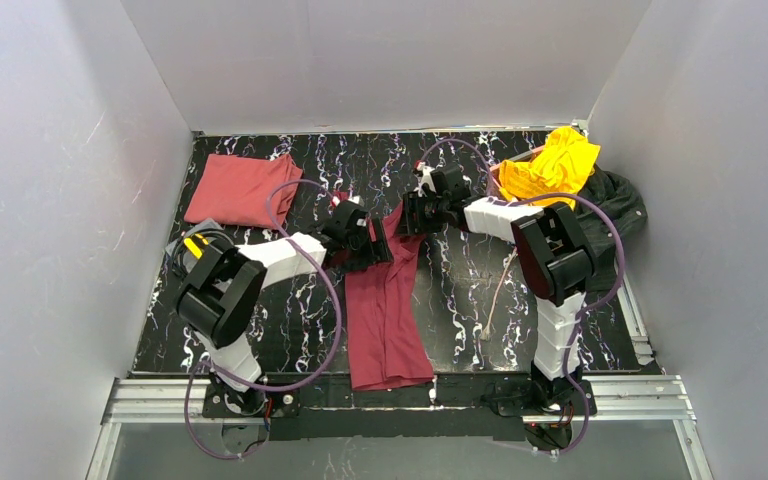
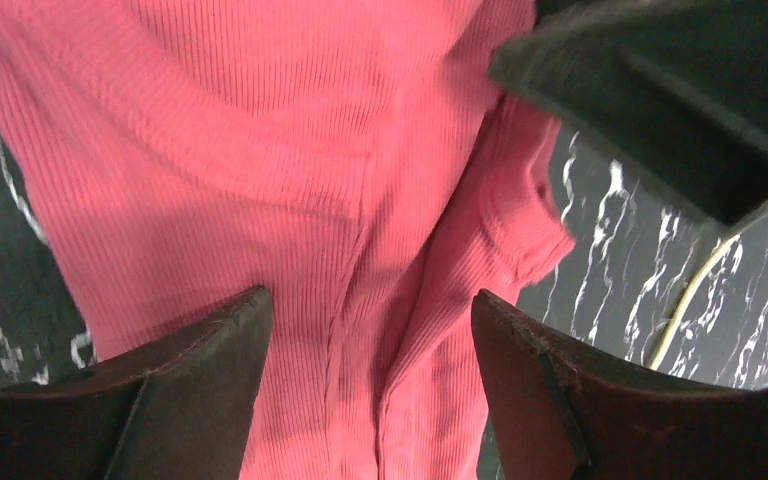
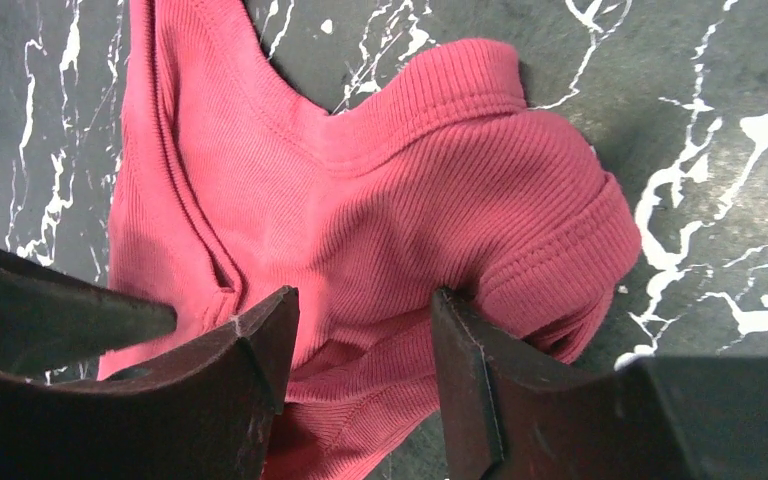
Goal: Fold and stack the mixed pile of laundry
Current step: Fold the tank top at the center of the board.
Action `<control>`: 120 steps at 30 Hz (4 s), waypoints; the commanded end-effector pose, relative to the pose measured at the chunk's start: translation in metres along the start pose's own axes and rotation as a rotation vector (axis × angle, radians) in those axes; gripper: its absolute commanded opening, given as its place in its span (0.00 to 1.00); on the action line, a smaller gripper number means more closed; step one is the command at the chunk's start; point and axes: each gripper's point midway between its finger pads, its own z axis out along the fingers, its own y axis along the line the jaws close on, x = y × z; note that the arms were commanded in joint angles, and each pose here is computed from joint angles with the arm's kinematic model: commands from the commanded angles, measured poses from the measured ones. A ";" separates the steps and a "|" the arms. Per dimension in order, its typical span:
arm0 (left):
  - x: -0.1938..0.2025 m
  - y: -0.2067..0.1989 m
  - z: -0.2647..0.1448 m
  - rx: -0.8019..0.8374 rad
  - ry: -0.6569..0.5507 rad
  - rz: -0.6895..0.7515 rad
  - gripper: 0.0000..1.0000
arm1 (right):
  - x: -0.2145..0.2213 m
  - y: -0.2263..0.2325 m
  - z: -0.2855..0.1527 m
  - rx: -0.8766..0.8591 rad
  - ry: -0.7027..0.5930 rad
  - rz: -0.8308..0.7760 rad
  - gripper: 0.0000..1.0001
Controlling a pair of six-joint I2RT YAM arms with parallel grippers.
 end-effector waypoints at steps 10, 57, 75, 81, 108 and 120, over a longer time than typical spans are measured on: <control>-0.003 -0.036 0.050 0.201 0.178 0.299 0.70 | 0.065 -0.073 -0.054 0.386 0.045 0.213 0.60; 0.148 0.026 -0.071 0.015 0.049 -0.097 0.72 | 0.124 0.029 -0.179 0.167 -0.067 0.157 0.72; 0.045 0.145 -0.103 -0.238 0.003 -0.127 0.74 | 0.108 0.025 -0.205 0.256 -0.096 0.110 0.80; -0.005 0.099 -0.133 -0.124 -0.068 -0.060 0.74 | 0.108 -0.009 -0.215 0.437 -0.094 0.114 0.93; 0.082 0.144 -0.095 -0.149 -0.033 -0.288 0.73 | 0.125 -0.070 -0.143 0.424 -0.034 0.247 0.66; 0.103 0.171 -0.099 -0.229 -0.022 -0.336 0.74 | 0.077 -0.065 -0.178 0.528 0.007 0.146 0.06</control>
